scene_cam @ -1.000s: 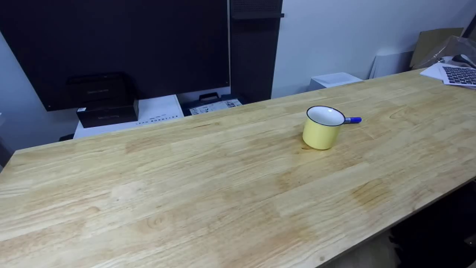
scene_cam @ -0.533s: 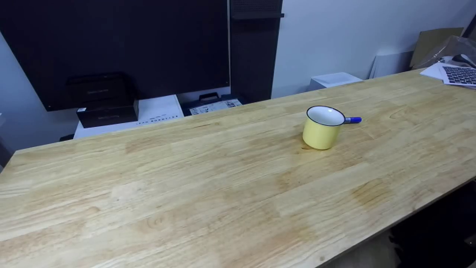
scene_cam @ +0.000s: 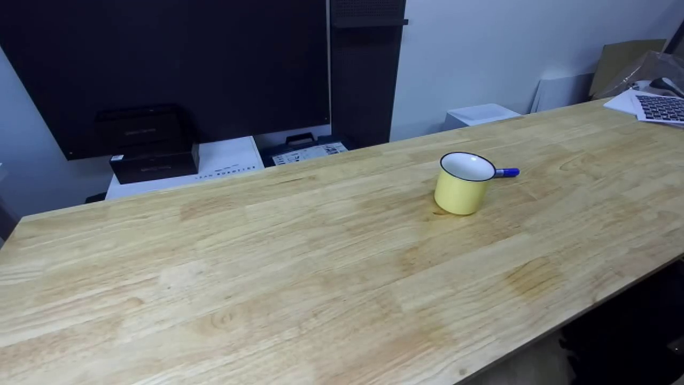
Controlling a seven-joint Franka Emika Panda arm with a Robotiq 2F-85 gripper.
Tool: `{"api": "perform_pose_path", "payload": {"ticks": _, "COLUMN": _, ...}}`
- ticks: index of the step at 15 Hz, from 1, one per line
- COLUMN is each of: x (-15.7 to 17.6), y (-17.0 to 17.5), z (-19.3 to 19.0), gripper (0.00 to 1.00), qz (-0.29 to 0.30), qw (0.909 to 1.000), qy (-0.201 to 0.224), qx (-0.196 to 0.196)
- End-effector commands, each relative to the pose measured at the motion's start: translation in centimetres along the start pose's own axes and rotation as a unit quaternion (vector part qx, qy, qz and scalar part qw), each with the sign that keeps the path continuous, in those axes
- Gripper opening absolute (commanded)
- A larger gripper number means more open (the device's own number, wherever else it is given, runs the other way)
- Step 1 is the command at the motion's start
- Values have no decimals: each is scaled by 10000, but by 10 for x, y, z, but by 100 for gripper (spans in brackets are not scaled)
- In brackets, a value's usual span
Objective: Put the blue marker in the yellow mug
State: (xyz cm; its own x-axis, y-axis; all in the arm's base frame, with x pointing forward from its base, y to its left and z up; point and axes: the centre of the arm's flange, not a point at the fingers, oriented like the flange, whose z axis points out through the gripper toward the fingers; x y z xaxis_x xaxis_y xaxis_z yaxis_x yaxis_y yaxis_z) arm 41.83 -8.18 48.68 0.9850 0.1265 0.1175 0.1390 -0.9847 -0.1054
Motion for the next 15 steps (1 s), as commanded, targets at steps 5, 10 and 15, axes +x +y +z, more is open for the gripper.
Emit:
{"api": "perform_pose_path", "payload": {"ticks": 5, "x": 9, "y": 12, "z": 6, "gripper": 100, "qz": -486, "qw": 9979, "qy": -375, "qx": -221}}
{"api": "perform_pose_path", "payload": {"ticks": 10, "x": 7, "y": 82, "z": 35, "gripper": 100, "qz": -1040, "qw": 9772, "qy": -1444, "qx": -1159}}
{"api": "perform_pose_path", "payload": {"ticks": 15, "x": -17, "y": 115, "z": 65, "gripper": 100, "qz": -931, "qw": 9720, "qy": -1906, "qx": -1007}}
